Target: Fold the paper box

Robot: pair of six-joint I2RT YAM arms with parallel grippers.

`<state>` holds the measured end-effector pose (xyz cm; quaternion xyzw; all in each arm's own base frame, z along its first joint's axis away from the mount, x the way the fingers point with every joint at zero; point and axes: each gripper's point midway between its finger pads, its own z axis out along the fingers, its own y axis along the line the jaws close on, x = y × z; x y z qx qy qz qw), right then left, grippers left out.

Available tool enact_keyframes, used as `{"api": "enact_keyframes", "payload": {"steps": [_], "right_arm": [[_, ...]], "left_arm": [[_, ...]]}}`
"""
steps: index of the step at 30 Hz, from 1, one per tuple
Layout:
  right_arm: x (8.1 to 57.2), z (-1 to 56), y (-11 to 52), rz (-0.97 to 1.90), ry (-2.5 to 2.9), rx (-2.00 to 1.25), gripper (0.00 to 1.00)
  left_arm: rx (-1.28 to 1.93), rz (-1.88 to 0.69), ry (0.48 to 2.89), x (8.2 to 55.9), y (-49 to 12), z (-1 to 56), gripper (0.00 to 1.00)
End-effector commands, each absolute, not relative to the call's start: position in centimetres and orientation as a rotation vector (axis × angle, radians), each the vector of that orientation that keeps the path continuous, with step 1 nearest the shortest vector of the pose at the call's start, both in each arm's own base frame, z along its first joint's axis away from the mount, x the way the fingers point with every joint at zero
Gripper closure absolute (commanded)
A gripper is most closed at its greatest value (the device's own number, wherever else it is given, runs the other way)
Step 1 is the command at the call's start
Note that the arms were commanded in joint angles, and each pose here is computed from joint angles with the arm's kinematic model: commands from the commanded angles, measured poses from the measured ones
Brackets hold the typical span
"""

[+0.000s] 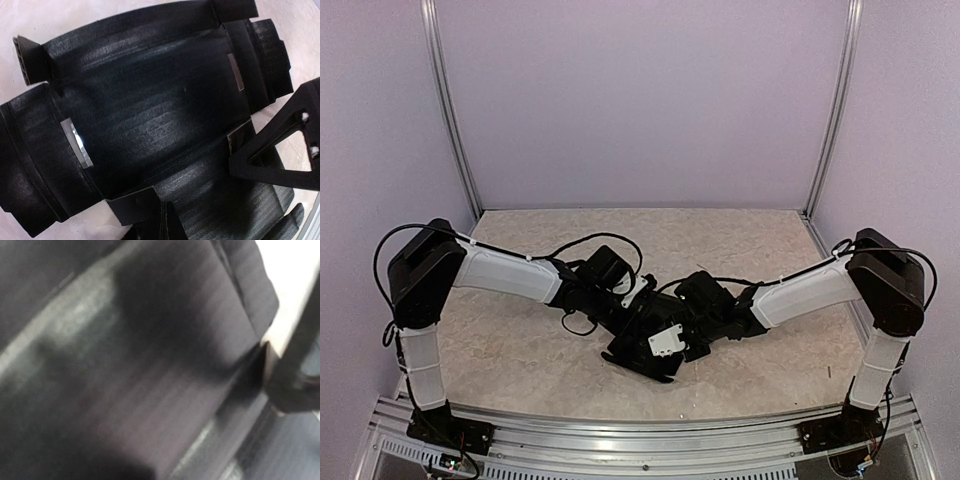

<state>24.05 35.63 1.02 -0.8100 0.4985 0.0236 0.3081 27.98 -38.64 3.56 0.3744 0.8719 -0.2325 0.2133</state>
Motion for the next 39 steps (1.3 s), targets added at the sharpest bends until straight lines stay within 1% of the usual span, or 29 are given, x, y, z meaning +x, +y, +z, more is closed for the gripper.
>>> {"api": "enact_keyframes", "payload": {"steps": [1,8,14,22,29,39], "right_arm": [[19.2,-7.5,26.7,0.048,1.621,-2.466,1.00],[19.4,-5.3,27.9,0.118,1.622,-2.404,1.00],[20.2,-0.8,29.9,0.159,1.569,-2.318,1.00],[20.3,4.1,30.3,0.192,1.549,-2.212,1.00],[21.6,3.7,30.1,0.180,1.597,-2.169,1.00],[23.1,2.0,31.5,0.205,1.603,-2.186,1.00]], "left_arm": [[1.057,-0.602,2.524,27.0,-37.8,0.3,1.00],[1.037,-0.599,2.601,27.0,-37.1,-2.1,1.00],[1.027,-0.607,2.643,27.3,-37.0,-3.0,1.00],[1.003,-0.681,2.676,27.6,-37.3,-2.6,1.00],[1.012,-0.698,2.674,27.8,-37.6,-1.8,1.00],[1.020,-0.700,2.684,27.6,-37.3,-1.9,1.00]]}}
